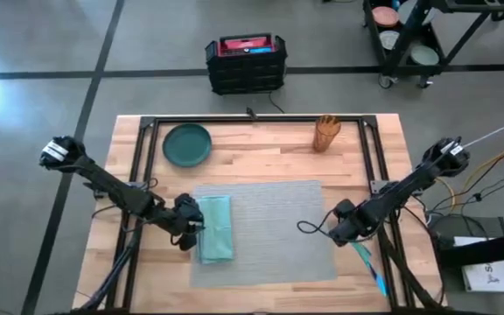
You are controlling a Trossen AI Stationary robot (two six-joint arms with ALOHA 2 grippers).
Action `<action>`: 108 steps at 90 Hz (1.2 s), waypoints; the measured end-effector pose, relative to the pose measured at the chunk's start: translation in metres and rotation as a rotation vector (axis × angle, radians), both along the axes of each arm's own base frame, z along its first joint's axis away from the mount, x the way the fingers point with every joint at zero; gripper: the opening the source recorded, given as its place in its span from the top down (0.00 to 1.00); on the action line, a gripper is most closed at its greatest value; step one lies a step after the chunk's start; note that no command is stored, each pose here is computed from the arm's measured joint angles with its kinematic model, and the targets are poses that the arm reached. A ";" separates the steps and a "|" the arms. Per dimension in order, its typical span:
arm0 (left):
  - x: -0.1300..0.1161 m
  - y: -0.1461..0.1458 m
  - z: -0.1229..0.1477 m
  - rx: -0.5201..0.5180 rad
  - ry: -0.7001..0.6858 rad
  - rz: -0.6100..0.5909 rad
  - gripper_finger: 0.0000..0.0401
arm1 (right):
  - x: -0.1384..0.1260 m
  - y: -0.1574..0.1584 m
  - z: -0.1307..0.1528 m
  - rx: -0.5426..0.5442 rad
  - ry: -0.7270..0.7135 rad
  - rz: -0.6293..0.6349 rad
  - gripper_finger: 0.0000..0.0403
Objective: Set table place
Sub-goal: Put the blue fork on the light blue table napkin
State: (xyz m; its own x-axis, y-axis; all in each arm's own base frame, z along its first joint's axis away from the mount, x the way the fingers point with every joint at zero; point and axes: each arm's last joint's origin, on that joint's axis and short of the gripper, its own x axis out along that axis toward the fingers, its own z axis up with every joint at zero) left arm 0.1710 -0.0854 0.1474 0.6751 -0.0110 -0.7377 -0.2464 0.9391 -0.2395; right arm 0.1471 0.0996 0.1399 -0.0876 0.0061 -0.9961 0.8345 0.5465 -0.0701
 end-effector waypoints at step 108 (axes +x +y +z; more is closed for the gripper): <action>0.003 -0.002 0.003 -0.003 -0.037 -0.020 0.71 | 0.005 0.000 0.042 -0.056 -0.098 0.116 1.00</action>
State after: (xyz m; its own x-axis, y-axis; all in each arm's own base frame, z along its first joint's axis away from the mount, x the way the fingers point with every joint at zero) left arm 0.1736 -0.0870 0.1500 0.7016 -0.0272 -0.7121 -0.2186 0.9429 -0.2513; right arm 0.1524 0.0994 0.1820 0.0128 -0.0540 -0.9985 0.7704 0.6371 -0.0246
